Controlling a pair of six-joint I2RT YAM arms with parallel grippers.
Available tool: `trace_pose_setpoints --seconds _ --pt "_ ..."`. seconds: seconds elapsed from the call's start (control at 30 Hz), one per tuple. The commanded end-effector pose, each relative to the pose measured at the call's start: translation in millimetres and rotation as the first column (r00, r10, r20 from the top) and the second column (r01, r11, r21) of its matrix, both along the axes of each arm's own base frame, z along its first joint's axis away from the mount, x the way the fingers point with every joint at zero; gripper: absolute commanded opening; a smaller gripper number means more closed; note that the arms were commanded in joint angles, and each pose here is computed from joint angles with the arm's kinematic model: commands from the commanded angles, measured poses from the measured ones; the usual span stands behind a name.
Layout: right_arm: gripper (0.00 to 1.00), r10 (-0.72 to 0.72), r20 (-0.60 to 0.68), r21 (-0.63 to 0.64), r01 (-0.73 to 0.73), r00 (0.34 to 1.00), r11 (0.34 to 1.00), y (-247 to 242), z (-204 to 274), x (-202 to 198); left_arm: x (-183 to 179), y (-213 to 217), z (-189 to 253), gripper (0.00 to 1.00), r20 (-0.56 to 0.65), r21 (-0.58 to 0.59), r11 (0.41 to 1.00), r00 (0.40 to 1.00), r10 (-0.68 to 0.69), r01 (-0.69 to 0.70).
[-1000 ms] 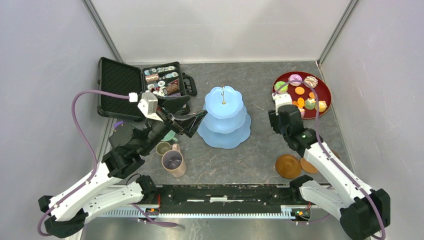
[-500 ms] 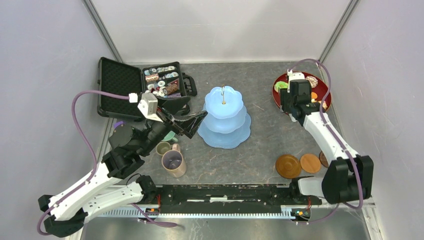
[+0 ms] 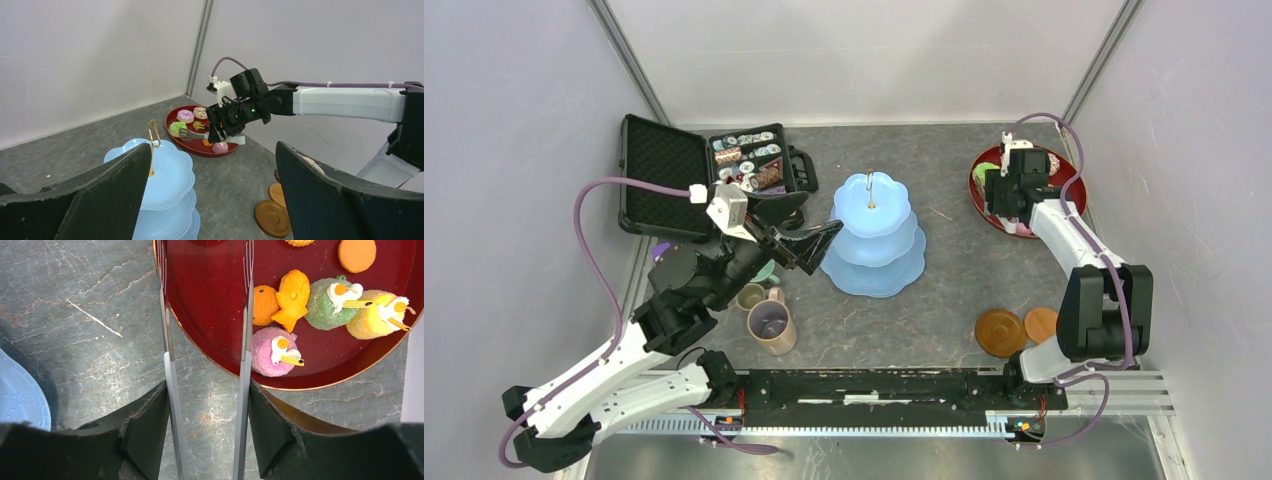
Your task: Serve the afternoon tea
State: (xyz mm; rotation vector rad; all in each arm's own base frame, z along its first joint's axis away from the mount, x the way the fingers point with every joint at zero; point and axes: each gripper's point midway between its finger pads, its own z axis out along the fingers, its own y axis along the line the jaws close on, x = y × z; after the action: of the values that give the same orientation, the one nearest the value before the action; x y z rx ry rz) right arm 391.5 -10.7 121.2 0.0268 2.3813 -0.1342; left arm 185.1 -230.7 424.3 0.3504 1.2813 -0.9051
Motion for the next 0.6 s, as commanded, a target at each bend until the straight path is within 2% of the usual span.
trace_pose_setpoints --seconds 0.0,0.57 --pt "0.62 0.005 0.098 0.016 -0.007 0.995 1.0 -1 23 32 3 1 5 1.0 0.049 0.016 1.0 0.999 0.024 -0.025" --pt "0.64 -0.011 0.08 0.036 0.009 0.997 0.999 -2 3 72 5 1 3 1.0 0.048 0.024 0.999 0.998 0.033 -0.034"
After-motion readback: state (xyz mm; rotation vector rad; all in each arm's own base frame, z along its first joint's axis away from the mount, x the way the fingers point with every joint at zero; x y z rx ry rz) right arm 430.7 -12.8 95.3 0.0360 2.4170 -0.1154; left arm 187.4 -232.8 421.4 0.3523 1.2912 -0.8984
